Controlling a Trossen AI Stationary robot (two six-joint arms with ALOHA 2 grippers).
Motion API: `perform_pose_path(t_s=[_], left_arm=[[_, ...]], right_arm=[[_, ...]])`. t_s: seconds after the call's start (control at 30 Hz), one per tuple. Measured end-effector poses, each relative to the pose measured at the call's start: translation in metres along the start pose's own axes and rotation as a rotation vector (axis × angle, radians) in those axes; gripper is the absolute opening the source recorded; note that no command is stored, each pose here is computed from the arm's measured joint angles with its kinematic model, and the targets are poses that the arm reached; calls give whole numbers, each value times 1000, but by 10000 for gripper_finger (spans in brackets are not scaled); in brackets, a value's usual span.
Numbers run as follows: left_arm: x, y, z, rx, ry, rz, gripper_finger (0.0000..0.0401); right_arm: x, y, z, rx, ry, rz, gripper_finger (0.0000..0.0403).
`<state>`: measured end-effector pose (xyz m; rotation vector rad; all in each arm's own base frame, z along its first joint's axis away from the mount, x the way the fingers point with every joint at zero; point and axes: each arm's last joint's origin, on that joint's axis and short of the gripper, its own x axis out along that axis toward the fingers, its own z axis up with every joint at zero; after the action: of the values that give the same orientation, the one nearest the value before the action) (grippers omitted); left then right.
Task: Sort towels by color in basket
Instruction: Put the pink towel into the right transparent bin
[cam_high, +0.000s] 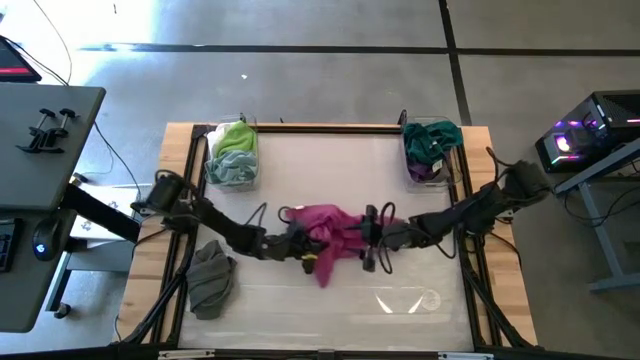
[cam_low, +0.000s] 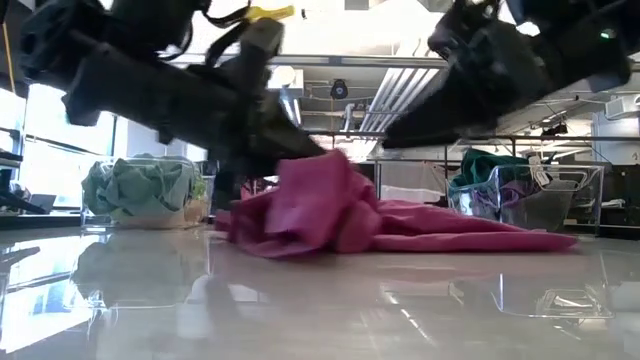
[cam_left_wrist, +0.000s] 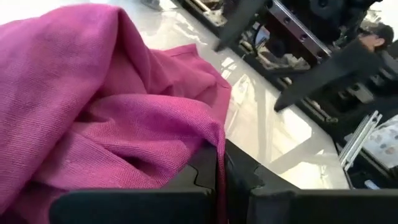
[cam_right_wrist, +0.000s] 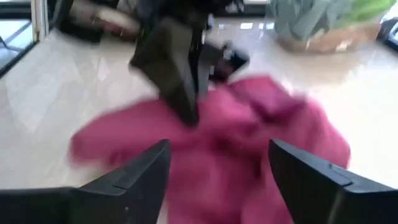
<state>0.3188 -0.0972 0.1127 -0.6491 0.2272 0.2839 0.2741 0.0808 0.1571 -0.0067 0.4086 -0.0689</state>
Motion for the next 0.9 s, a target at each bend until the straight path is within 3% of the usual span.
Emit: perform_pose_path(t_s=[0.2, 0.33, 0.53, 0.63, 0.73, 0.9], left_arm=[[25, -9, 10, -29, 50, -85, 37], [25, -12, 20, -51, 121, -195, 87], [15, -24, 40, -44, 111, -265, 144], [4, -33, 52, 22, 113, -293, 152], [-9, -43, 65, 163, 77, -273, 150], [-23, -48, 75, 496, -71, -63, 136]], right_arm=[[16, 4, 6, -21, -6, 13, 288], [25, 9, -3, -73, 50, 87, 288], [35, 9, -12, -84, 75, 88, 270], [41, 9, -20, -85, 105, 101, 239], [46, 11, -29, -95, 140, 115, 185], [48, 15, -32, -95, 154, 213, 65]])
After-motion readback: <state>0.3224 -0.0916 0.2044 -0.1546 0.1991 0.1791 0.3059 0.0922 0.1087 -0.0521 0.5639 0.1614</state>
